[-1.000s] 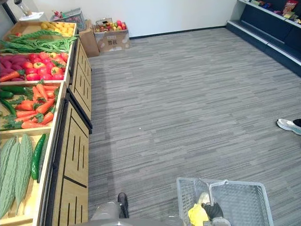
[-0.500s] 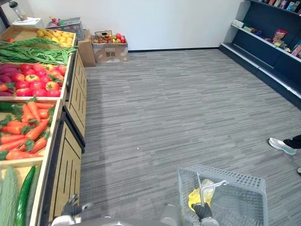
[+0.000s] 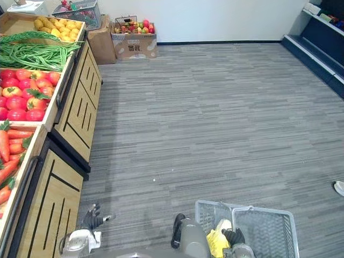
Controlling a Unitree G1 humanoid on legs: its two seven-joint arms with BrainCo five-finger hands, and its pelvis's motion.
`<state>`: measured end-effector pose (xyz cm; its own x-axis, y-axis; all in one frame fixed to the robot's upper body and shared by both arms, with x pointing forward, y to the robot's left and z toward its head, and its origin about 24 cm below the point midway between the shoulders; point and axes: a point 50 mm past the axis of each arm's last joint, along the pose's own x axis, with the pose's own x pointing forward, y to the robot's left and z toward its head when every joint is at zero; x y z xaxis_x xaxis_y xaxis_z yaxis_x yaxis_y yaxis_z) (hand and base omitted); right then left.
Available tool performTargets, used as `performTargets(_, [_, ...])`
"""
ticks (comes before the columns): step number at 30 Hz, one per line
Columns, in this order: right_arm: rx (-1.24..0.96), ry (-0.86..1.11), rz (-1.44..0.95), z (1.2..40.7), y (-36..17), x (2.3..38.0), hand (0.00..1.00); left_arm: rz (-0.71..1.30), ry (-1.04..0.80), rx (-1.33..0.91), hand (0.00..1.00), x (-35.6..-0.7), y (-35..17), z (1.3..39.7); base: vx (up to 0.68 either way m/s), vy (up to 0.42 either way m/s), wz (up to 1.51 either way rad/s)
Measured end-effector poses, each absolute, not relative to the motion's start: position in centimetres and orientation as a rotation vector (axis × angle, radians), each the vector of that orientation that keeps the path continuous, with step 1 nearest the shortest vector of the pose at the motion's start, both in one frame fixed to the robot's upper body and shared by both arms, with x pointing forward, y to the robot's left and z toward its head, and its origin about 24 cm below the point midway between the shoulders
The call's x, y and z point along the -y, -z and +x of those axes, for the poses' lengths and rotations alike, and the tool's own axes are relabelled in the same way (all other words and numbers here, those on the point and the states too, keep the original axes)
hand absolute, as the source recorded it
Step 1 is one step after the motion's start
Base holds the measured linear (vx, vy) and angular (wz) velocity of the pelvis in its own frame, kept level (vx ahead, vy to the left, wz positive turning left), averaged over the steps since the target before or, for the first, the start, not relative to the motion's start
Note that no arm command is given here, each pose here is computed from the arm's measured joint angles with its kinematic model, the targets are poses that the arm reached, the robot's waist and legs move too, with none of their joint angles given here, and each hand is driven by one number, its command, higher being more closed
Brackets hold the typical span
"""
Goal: Pick vegetable in the basket
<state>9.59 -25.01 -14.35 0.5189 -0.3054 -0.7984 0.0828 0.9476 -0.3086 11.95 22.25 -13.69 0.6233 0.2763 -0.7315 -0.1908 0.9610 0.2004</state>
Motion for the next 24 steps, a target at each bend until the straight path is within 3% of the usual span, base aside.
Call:
performTargets(6, [-1.054,0.204,-0.252,8.4,14.7,25.2,1.00,0.101,-0.342,-1.035,0.00,-21.8,15.5,7.2,0.19,-0.114,0.02])
performTargets(11, [-1.101,0.280,-0.232,6.8,14.7,26.5,1.00,0.035,-0.439,-1.069,0.00,-22.1,15.7,6.4,0.22,-0.021,0.52])
performTargets(16, [-1.099,0.334,-0.232,5.9,14.7,27.0,1.00,0.070,-0.413,-1.111,0.00,-22.0,15.9,5.6,0.17,0.148,0.80])
performTargets(24, [-1.003,0.264,-0.291,8.4,14.3,26.2,1.00,0.062,-0.474,-1.280,0.00,-22.1,16.6,0.3,0.17,0.132,0.04])
